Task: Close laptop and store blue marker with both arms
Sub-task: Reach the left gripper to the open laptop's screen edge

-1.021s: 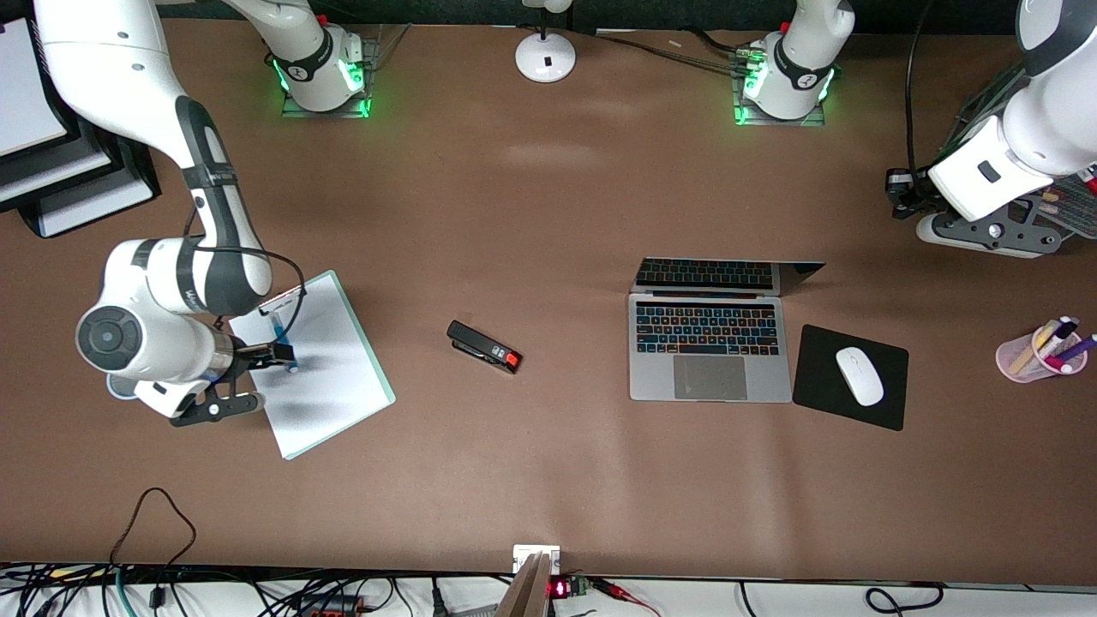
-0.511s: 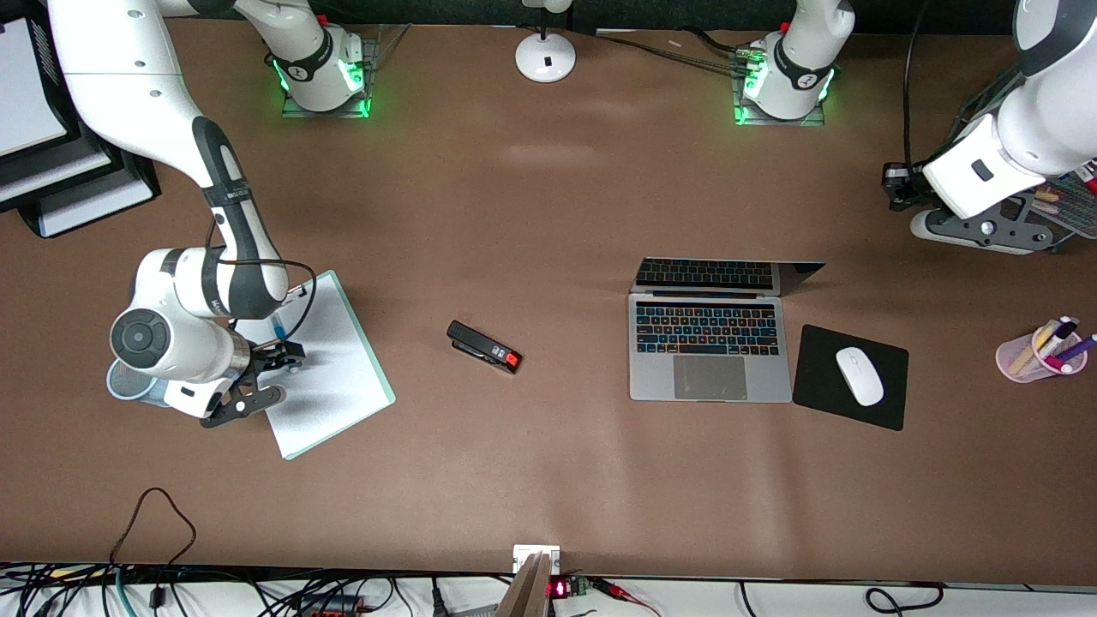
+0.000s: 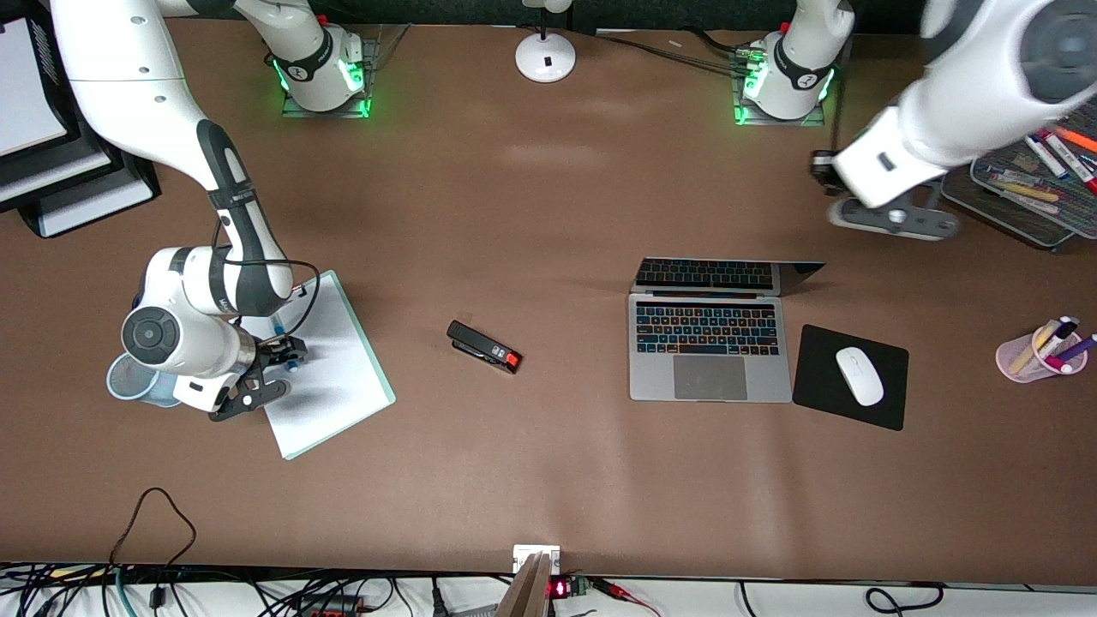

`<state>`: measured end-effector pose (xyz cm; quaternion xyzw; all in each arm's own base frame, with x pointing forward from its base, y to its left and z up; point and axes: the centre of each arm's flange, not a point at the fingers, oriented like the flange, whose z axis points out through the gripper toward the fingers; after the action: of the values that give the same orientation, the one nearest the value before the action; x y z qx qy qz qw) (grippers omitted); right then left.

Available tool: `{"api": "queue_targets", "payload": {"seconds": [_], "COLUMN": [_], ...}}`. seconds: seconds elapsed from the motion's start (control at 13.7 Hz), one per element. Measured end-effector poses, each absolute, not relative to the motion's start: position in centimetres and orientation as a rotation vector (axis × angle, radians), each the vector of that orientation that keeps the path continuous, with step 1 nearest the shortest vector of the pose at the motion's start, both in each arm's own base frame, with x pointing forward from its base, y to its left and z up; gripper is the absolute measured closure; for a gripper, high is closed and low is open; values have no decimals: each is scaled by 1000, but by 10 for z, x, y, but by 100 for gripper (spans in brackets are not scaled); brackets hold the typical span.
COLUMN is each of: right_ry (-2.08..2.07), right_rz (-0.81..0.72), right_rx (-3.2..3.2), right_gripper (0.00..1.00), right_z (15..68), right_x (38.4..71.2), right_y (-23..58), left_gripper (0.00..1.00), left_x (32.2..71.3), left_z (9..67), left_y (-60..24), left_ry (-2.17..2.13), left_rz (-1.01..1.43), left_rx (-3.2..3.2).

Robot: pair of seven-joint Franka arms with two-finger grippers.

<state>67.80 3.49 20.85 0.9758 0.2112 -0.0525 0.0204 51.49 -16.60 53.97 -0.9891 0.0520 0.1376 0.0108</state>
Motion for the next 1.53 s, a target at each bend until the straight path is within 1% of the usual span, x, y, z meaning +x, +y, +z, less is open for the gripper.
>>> {"api": "queue_targets", "payload": {"seconds": [0.07, 0.15, 0.22, 0.29, 0.36, 0.51, 0.58, 0.66, 0.73, 0.8, 0.88, 1.02, 1.09, 1.53], "right_ry": [655, 656, 656, 656, 657, 670, 691, 707, 714, 718, 719, 721, 722, 714], "right_rz": [-167, -171, -173, -175, -178, -185, -189, -191, -192, -193, -193, -193, -192, -206], "right_rx": [3027, 3027, 3027, 3027, 3027, 3024, 3020, 3017, 3016, 3015, 3015, 3015, 3015, 3026], "right_gripper": [21, 24, 25, 30, 31, 41, 41, 45, 46, 48, 48, 50, 54, 54], "right_z": [207, 206, 205, 205, 204, 200, 199, 198, 197, 197, 197, 197, 197, 187], "right_x": [677, 676, 676, 676, 675, 675, 674, 674, 674, 674, 674, 674, 674, 673], "right_y": [35, 35, 34, 34, 34, 34, 33, 33, 33, 32, 32, 32, 32, 33], "left_gripper": [98, 98, 98, 98, 98, 98, 98, 98, 97, 98, 98, 97, 97, 97], "left_x": [509, 503, 496, 487, 478, 465, 461, 460, 458, 457, 457, 459, 462, 490], "left_z": [527, 512, 497, 481, 466, 439, 426, 412, 397, 384, 373, 362, 361, 350], "left_y": [-182, -196, -205, -213, -219, -226, -225, -223, -220, -218, -216, -216, -217, -212], "left_ry": [139, 118, 107, 109, 116, 119, 118, 114, 109, 105, 101, 99, 97, 51], "left_rz": [425, 413, 395, 376, 358, 332, 318, 296, 280, 265, 247, 218, 197, 2], "left_rx": [-3077, -3071, -3067, -3063, -3058, -3052, -3055, -3063, -3070, -3078, -3088, -3106, -3116, -3199]}}
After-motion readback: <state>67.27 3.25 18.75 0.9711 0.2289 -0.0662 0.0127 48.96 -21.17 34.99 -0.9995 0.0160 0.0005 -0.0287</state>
